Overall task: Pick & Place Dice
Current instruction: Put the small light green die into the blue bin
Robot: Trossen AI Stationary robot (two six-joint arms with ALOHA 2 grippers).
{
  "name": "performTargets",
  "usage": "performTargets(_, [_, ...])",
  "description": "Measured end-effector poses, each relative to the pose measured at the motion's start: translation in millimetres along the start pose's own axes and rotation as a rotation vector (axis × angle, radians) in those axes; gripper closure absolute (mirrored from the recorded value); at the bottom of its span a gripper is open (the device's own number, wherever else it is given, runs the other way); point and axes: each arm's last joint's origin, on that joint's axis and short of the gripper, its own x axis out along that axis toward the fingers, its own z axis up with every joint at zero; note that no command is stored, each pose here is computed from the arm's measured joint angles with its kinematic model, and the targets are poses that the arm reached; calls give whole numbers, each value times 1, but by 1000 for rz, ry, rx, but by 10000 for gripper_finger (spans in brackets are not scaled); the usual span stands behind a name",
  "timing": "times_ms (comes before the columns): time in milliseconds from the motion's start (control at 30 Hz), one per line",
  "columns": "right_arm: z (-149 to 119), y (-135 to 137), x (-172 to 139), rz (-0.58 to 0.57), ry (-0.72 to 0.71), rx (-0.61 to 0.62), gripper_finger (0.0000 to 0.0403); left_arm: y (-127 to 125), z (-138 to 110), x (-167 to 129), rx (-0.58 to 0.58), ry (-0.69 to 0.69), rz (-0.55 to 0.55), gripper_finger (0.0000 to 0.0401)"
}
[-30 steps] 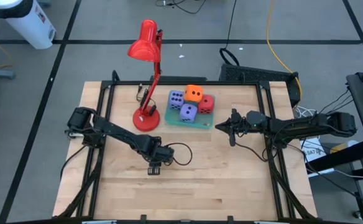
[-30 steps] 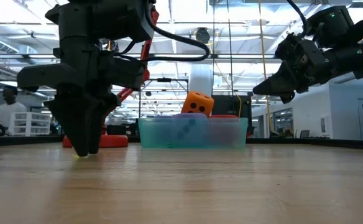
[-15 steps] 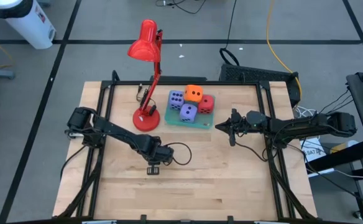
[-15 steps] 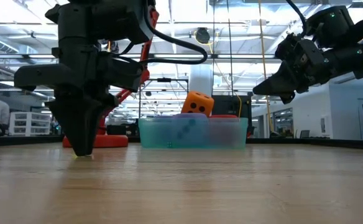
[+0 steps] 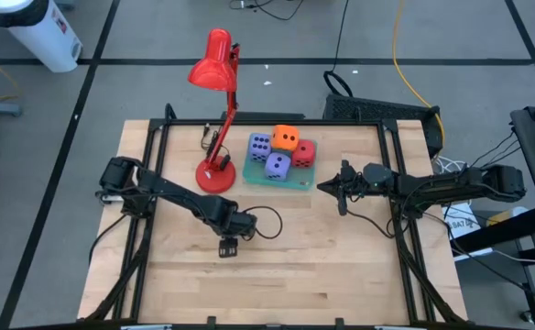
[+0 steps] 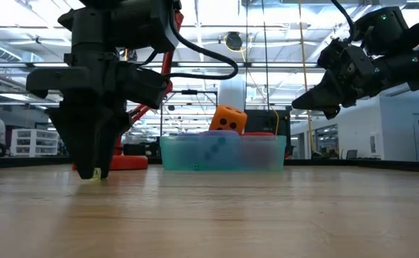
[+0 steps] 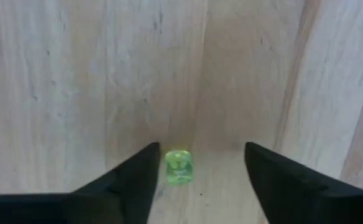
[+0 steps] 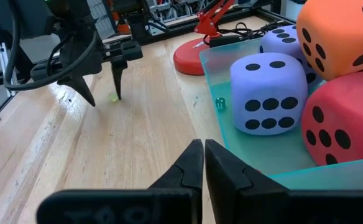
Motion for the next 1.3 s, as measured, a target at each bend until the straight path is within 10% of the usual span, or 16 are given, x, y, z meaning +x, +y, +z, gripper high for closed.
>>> performTargets(300, [0,0,0,0,0,-4,394,-2,-8,0,-38,57,47,92])
performTargets(800, [0,0,0,0,0,-4,394,-2,0,1,4,-27,51,231])
performTargets(1300, [0,0,0,0,0,-4,394,-1,-5,1,-7,23,69,276])
